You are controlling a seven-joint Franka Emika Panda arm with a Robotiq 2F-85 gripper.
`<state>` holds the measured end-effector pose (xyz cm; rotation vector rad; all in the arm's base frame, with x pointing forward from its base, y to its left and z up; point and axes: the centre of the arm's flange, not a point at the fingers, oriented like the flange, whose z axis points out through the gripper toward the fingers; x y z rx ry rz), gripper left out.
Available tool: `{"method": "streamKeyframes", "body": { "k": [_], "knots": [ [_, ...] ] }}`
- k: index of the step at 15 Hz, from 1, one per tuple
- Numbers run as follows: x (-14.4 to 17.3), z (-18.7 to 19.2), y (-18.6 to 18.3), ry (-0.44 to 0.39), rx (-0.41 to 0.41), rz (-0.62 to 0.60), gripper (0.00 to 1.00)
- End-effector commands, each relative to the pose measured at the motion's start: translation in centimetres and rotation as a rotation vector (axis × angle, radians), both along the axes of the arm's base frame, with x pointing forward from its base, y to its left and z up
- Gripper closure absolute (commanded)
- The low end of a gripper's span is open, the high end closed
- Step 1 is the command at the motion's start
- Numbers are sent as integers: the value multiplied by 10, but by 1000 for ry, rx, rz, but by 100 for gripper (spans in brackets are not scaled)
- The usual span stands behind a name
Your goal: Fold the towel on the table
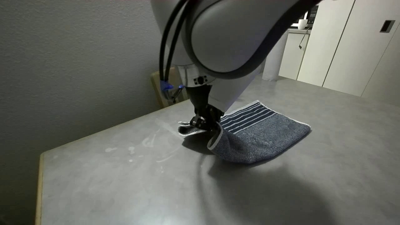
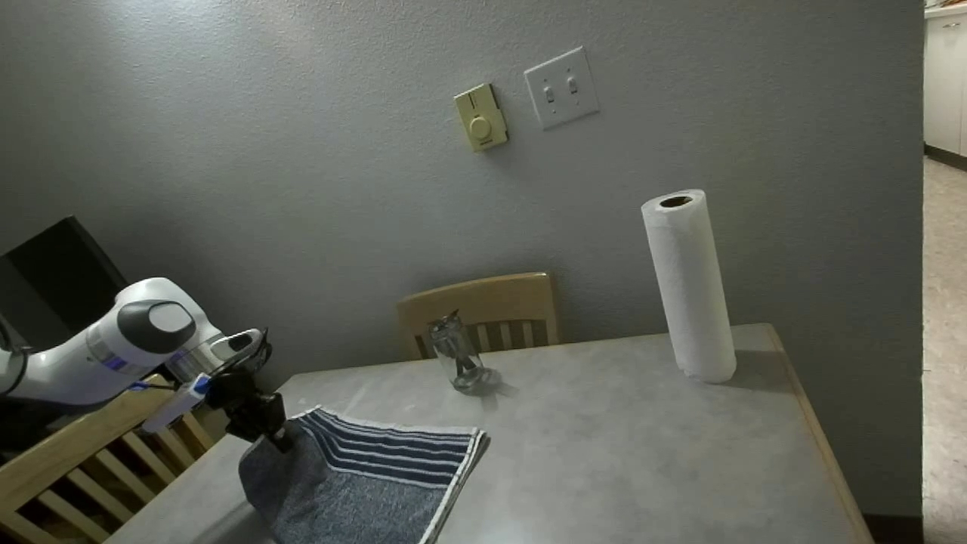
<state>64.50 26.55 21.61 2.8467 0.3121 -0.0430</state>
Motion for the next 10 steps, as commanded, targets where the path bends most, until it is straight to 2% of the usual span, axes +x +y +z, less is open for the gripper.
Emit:
{"method": "streamKeyframes", "body": {
  "k": [1,4,10],
  "knots": [
    [-28,13,-37,-4,67,87,98],
    [-31,15,-48,13,108,136,98],
    [-40,36,-41,60,194,288,98]
  ]
}}
